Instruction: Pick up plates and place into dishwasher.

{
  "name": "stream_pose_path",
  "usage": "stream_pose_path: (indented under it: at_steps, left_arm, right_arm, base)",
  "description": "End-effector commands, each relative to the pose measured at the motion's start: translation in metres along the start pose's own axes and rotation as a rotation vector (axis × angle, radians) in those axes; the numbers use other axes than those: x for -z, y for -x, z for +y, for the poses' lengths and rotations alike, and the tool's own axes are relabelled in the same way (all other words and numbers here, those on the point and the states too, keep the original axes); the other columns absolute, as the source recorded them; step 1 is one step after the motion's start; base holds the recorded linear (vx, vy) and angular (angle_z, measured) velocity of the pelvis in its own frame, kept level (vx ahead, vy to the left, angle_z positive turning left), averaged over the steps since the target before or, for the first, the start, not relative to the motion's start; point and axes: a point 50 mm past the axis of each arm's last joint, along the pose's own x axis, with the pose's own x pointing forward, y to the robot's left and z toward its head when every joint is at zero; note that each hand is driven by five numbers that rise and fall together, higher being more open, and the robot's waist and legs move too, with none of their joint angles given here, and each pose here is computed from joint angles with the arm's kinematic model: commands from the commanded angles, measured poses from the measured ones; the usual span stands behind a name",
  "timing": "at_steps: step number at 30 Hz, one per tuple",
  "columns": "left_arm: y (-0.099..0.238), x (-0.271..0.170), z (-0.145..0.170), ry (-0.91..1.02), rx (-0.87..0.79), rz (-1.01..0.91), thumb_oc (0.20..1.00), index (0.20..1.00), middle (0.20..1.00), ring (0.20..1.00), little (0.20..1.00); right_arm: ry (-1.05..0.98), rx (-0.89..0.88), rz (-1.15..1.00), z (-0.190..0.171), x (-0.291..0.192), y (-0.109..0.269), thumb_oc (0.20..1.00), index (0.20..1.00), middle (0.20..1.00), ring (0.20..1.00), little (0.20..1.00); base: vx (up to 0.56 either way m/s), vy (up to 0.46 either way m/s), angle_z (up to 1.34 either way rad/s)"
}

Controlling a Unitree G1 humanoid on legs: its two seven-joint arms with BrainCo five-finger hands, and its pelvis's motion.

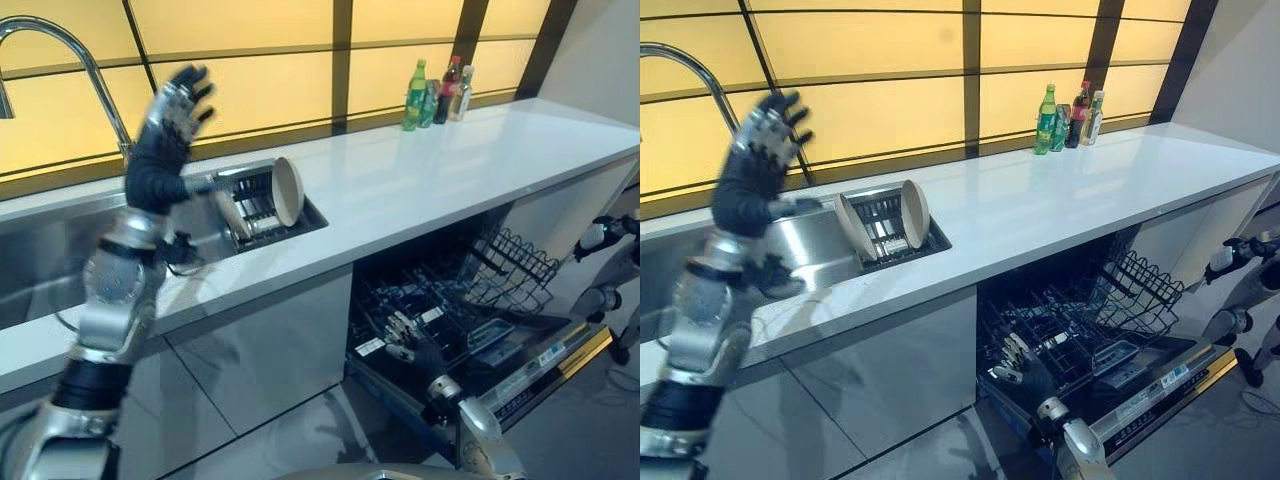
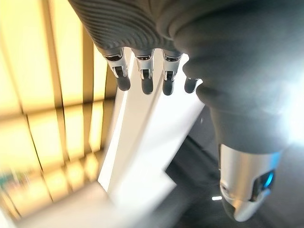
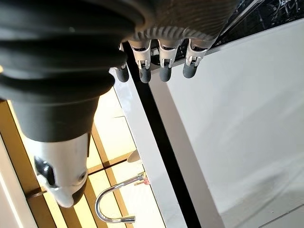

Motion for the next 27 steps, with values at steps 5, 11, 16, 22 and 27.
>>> stream_pose_path:
  at_steps: [5, 11, 16, 22, 27]
  left_arm:
    - [-0.052, -0.011, 0.074, -0.936, -0.035, -0.021, 1.0, 1.0, 1.0, 1.0, 1.0]
    - [-0.046, 0.01, 0.081, -1.401, 0.29, 0.079, 1.0, 1.0, 1.0, 1.0, 1.0]
    - [-0.04, 0.029, 0.077, -1.568, 0.513, 0.146, 1.0, 1.0, 1.0, 1.0, 1.0]
    - [-0.039, 0.038, 0.088, -1.66, 0.566, 0.278, 1.0, 1.0, 1.0, 1.0, 1.0]
    - [-0.042, 0.04, 0.097, -1.664, 0.506, 0.283, 1.0, 1.0, 1.0, 1.0, 1.0]
  right_arm:
    - [0.066, -0.062, -0.103, -0.009, -0.037, -0.004, 1.0, 1.0, 1.0, 1.0, 1.0]
    - [0.085, -0.054, -0.073, -0.02, -0.041, 0.005, 1.0, 1.0, 1.0, 1.0, 1.0]
    - [0.12, -0.051, -0.056, -0.027, -0.047, 0.005, 1.0, 1.0, 1.0, 1.0, 1.0]
    - [0.165, -0.051, -0.077, -0.033, -0.062, 0.001, 1.0, 1.0, 1.0, 1.0, 1.0]
    - [0.177, -0.052, -0.094, -0.032, -0.066, -0.002, 1.0, 1.0, 1.0, 1.0, 1.0]
  base:
    - [0.06, 0.078, 0.0]
    - [0.04, 0.084, -0.07]
    - [-0.01, 0.124, -0.07]
    - [-0.1, 0.095, -0.12]
    - [-0.08, 0.035, -0.03]
